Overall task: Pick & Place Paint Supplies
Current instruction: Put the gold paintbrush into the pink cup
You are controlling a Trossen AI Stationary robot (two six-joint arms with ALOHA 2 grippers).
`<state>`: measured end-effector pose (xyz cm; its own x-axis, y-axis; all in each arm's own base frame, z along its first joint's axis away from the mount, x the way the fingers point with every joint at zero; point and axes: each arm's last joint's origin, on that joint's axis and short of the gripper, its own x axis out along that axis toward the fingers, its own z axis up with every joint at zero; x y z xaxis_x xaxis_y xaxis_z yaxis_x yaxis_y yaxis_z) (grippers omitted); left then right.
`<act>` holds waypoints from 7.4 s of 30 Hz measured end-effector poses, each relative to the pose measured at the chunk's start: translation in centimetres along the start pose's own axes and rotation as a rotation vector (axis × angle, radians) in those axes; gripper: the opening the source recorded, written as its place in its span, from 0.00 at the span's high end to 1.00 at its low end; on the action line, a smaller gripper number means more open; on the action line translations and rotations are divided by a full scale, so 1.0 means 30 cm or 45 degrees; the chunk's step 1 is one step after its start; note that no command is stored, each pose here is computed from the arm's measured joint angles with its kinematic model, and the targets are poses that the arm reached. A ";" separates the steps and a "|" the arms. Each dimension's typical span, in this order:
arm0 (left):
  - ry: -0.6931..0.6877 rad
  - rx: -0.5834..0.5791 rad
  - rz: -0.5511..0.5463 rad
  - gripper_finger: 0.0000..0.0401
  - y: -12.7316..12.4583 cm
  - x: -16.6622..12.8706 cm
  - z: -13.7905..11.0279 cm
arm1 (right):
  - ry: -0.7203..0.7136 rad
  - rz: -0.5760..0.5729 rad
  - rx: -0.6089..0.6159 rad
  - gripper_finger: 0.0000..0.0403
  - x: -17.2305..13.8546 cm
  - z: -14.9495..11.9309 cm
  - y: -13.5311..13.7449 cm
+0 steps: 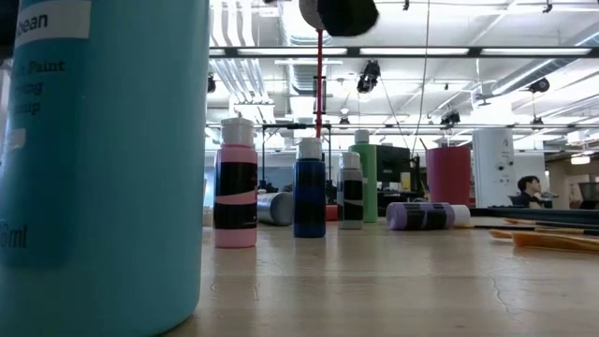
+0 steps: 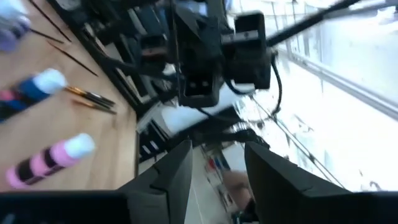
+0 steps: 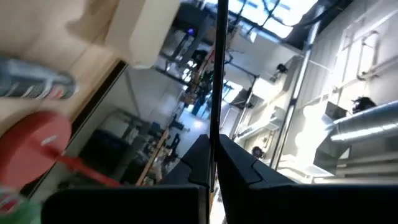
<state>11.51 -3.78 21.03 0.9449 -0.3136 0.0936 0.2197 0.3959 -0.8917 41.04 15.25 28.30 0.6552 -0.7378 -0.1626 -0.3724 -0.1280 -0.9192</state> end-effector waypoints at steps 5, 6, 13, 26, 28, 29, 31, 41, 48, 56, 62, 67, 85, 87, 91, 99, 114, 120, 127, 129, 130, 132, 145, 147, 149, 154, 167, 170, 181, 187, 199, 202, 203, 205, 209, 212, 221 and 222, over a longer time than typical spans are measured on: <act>0.082 0.095 0.038 0.62 -0.060 0.069 0.026 | -0.102 -0.065 0.054 0.98 -0.003 0.008 -0.039; 0.096 0.108 0.047 0.62 -0.071 0.086 0.030 | -0.105 -0.074 0.065 0.98 -0.003 0.008 -0.044; 0.128 0.152 0.125 0.62 -0.124 0.200 0.065 | -0.113 -0.086 0.082 0.98 -0.010 0.010 -0.049; 0.145 0.133 0.137 0.62 -0.165 0.317 0.139 | -0.170 -0.096 0.071 0.98 -0.043 0.026 -0.048; 0.163 0.128 0.159 0.62 -0.157 0.331 0.142 | -0.169 -0.097 0.074 0.98 -0.043 0.026 -0.048; 0.177 0.126 0.156 0.62 -0.156 0.338 0.144 | -0.174 -0.097 0.073 0.98 -0.043 0.026 -0.048; 0.197 0.118 0.144 0.62 -0.155 0.352 0.149 | -0.179 -0.097 0.076 0.98 -0.043 0.026 -0.048; 0.277 0.099 0.143 0.63 -0.154 0.413 0.152 | -0.174 -0.095 0.080 0.98 -0.039 0.024 -0.047; 0.301 0.144 0.110 0.79 -0.171 0.435 0.160 | -0.156 -0.091 0.078 0.98 -0.033 0.022 -0.046; 0.318 0.184 0.113 0.98 -0.165 0.434 0.158 | -0.135 -0.091 0.086 0.96 -0.034 0.021 -0.047; 0.305 0.227 0.108 0.98 -0.165 0.428 0.167 | -0.106 -0.093 0.092 0.85 -0.038 0.020 -0.048; 0.273 0.328 0.097 0.98 -0.173 0.416 0.184 | 0.028 -0.094 0.236 0.75 -0.062 0.010 -0.050; -0.007 0.997 0.400 0.98 -0.145 0.395 0.252 | -0.428 0.638 1.854 0.68 -0.144 -0.309 -0.104; -0.058 1.092 0.383 0.98 -0.157 0.397 0.260 | -0.493 0.694 1.930 0.70 -0.122 -0.316 -0.080; -0.107 1.214 0.336 0.98 -0.176 0.399 0.268 | -0.634 0.619 2.126 0.71 -0.103 -0.359 -0.047; -0.136 1.390 0.304 0.98 -0.190 0.400 0.275 | -1.352 0.302 2.477 0.65 -0.092 -0.488 -0.005; -0.130 1.473 0.315 0.98 -0.169 0.426 0.276 | -1.374 0.318 2.443 0.50 0.016 -0.456 -0.078; -0.134 1.474 0.311 0.98 -0.173 0.424 0.277 | -1.321 0.351 2.371 0.51 0.050 -0.402 -0.123; -0.135 1.472 0.289 0.98 -0.180 0.422 0.278 | -1.289 0.328 2.326 0.56 0.065 -0.392 -0.163; -0.131 1.468 0.275 0.98 -0.183 0.423 0.279 | -1.277 0.328 2.325 0.57 0.069 -0.394 -0.169; -0.132 1.468 0.274 0.98 -0.185 0.423 0.280 | -1.263 0.316 2.333 0.58 0.069 -0.397 -0.171; -0.126 1.468 0.275 0.98 -0.184 0.423 0.279 | -1.231 0.283 2.330 0.58 0.070 -0.400 -0.172; -0.126 1.466 0.270 0.98 -0.185 0.423 0.279 | -1.218 0.232 2.347 0.56 0.079 -0.416 -0.179; -0.128 1.466 0.271 0.98 -0.185 0.423 0.279 | -1.224 0.229 2.349 0.59 0.080 -0.413 -0.179; -0.127 1.466 0.272 0.98 -0.185 0.423 0.279 | -1.225 0.229 2.349 0.62 0.081 -0.412 -0.179; -0.128 1.466 0.272 0.98 -0.185 0.423 0.279 | -1.234 0.221 2.358 0.68 0.080 -0.414 -0.181; -0.130 1.467 0.273 0.98 -0.185 0.423 0.280 | -1.235 0.228 2.389 0.76 0.095 -0.410 -0.188; -0.129 1.467 0.274 0.98 -0.185 0.423 0.280 | -1.243 0.245 2.374 0.75 0.107 -0.389 -0.194; -0.098 1.467 0.295 0.98 -0.177 0.422 0.276 | -1.147 0.237 2.275 0.96 0.110 -0.377 -0.200; -0.099 1.485 0.301 0.98 -0.176 0.422 0.277 | -1.134 0.267 2.282 0.98 0.102 -0.386 -0.201; -0.205 1.557 0.380 0.61 -0.243 0.343 0.299 | -0.672 0.293 2.213 0.98 -0.098 -0.521 -0.202; -0.143 1.554 0.485 0.54 -0.242 0.296 0.293 | -0.411 0.258 2.202 0.98 -0.170 -0.565 -0.158; -0.148 1.534 0.518 0.52 -0.241 0.279 0.291 | -0.327 0.238 2.205 0.98 -0.190 -0.581 -0.136; -0.168 1.508 0.560 0.51 -0.220 0.249 0.277 | -0.195 0.205 2.231 0.98 -0.216 -0.614 -0.086; -0.289 1.475 0.520 0.50 -0.150 0.202 0.236 | -0.047 0.105 2.297 0.98 -0.228 -0.682 0.010; -0.407 1.475 0.467 0.50 -0.098 0.173 0.205 | 0.030 0.013 2.344 0.98 -0.216 -0.747 0.068; -0.553 1.524 0.406 0.50 -0.034 0.128 0.166 | 0.214 -0.214 2.494 0.98 -0.160 -0.893 0.265; -0.559 1.532 0.404 0.50 -0.037 0.126 0.167 | 0.224 -0.239 2.500 0.98 -0.154 -0.901 0.280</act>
<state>16.06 -1.08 24.61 0.9445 0.1484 0.2932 -0.1629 0.9863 0.0252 17.12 -0.35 31.02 0.4861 -0.8662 -0.1155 0.8721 0.4893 0.0000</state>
